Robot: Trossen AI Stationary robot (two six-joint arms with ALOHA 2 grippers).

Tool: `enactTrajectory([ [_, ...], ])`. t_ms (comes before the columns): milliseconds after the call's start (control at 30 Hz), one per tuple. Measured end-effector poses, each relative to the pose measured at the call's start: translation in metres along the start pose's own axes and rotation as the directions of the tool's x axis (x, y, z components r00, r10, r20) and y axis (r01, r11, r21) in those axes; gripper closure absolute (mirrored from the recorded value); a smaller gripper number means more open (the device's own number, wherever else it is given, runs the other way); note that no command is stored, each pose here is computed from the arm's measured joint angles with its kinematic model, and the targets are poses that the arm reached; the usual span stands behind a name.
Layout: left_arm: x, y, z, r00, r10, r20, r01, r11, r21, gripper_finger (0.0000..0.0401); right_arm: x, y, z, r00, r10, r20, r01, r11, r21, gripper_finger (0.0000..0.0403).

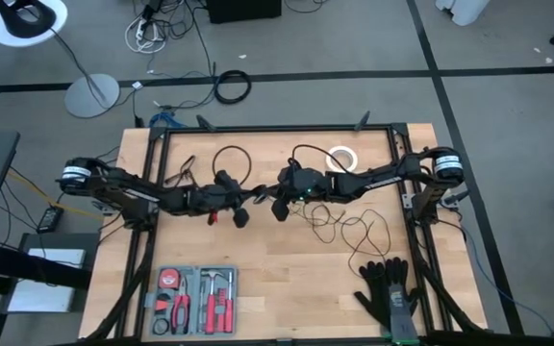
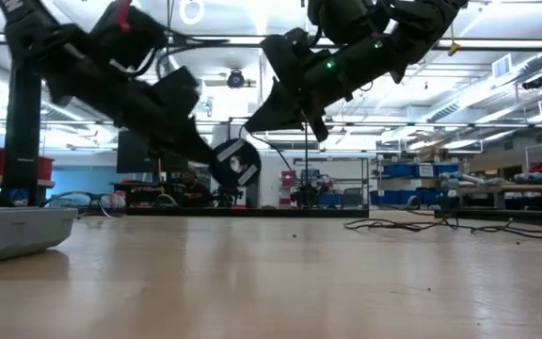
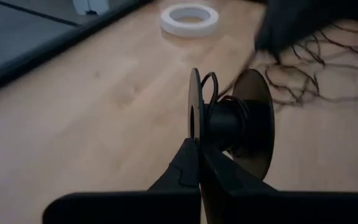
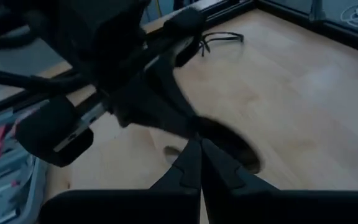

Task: Coil cords
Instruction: Coil the black wire on the black spool

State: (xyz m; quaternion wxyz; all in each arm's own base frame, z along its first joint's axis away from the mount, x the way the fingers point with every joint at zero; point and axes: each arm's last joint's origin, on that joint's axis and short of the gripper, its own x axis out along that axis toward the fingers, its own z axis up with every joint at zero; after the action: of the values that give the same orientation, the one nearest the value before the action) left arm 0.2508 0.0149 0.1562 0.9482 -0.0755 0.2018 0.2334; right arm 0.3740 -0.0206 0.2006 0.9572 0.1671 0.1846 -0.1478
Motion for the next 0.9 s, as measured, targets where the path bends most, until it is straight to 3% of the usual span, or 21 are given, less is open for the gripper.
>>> enactTrajectory([
  [200,0.009,-0.008,0.018,0.999,0.031,0.026,-0.031,0.999,0.011,0.0401,-0.001,0.004,0.002,0.999,0.019,0.032,-0.018,0.999,-0.036,0.0403],
  [367,0.023,-0.014,0.02,0.999,0.024,0.049,-0.022,0.999,-0.049,0.0401,-0.001,0.003,0.001,1.0,0.014,0.023,-0.013,0.999,-0.039,0.0391],
  [667,0.022,-0.017,0.033,0.981,0.022,0.191,0.003,0.992,-0.13,0.0401,-0.002,0.003,-0.014,0.993,-0.01,-0.115,0.004,0.998,-0.056,0.0346],
  [900,0.014,-0.008,0.017,0.964,0.006,0.264,0.048,0.98,-0.195,0.0401,-0.005,0.005,-0.022,0.978,-0.009,-0.207,-0.008,0.997,-0.078,0.0342],
])
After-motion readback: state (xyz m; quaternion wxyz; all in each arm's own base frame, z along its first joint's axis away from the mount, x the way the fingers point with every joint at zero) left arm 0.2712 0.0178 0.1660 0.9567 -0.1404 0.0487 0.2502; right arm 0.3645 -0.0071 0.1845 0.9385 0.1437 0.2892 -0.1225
